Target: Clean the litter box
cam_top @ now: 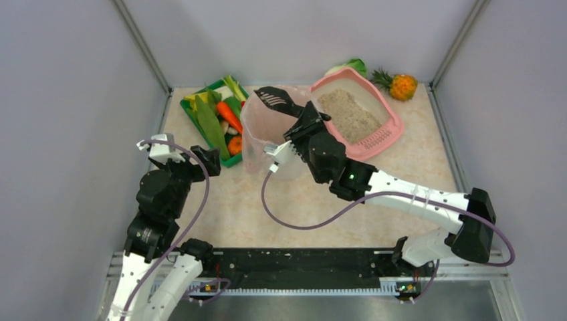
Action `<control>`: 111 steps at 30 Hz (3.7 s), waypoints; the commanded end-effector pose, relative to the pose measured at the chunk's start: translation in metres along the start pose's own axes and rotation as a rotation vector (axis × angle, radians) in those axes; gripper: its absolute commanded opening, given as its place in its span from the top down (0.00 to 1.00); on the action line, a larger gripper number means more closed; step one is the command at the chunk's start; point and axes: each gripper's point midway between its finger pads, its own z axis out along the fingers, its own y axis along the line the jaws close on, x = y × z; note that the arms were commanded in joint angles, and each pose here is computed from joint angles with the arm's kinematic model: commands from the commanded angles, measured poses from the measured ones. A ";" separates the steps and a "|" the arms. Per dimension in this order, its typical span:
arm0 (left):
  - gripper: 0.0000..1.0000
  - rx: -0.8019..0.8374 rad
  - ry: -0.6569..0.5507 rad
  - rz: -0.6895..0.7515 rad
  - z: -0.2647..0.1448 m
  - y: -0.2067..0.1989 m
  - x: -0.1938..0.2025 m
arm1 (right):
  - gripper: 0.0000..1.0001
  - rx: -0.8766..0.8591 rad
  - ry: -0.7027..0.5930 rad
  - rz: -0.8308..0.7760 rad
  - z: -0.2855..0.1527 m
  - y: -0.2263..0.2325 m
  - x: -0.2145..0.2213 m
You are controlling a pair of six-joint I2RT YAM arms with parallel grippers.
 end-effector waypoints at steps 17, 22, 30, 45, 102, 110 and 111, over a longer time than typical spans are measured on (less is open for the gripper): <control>0.01 0.024 -0.038 -0.028 0.000 -0.006 -0.009 | 1.00 0.033 -0.042 0.030 -0.017 -0.014 0.015; 0.01 0.033 -0.032 -0.040 0.003 -0.009 -0.008 | 1.00 -0.026 -0.060 0.184 -0.015 -0.017 0.022; 0.01 0.046 -0.035 -0.042 0.003 -0.011 -0.008 | 1.00 -0.124 -0.098 0.788 -0.013 -0.036 0.042; 0.01 0.115 -0.013 -0.037 0.004 -0.025 -0.009 | 1.00 -0.317 -0.139 1.403 -0.019 -0.002 0.056; 0.01 0.116 0.151 0.013 0.005 -0.020 0.032 | 1.00 -0.575 0.582 0.550 0.061 0.216 0.248; 0.01 0.117 0.146 0.014 0.009 -0.021 0.032 | 1.00 -0.650 0.613 0.485 0.053 0.242 0.263; 0.01 0.119 0.145 0.013 0.010 -0.022 0.031 | 1.00 -0.660 0.614 0.476 0.053 0.246 0.263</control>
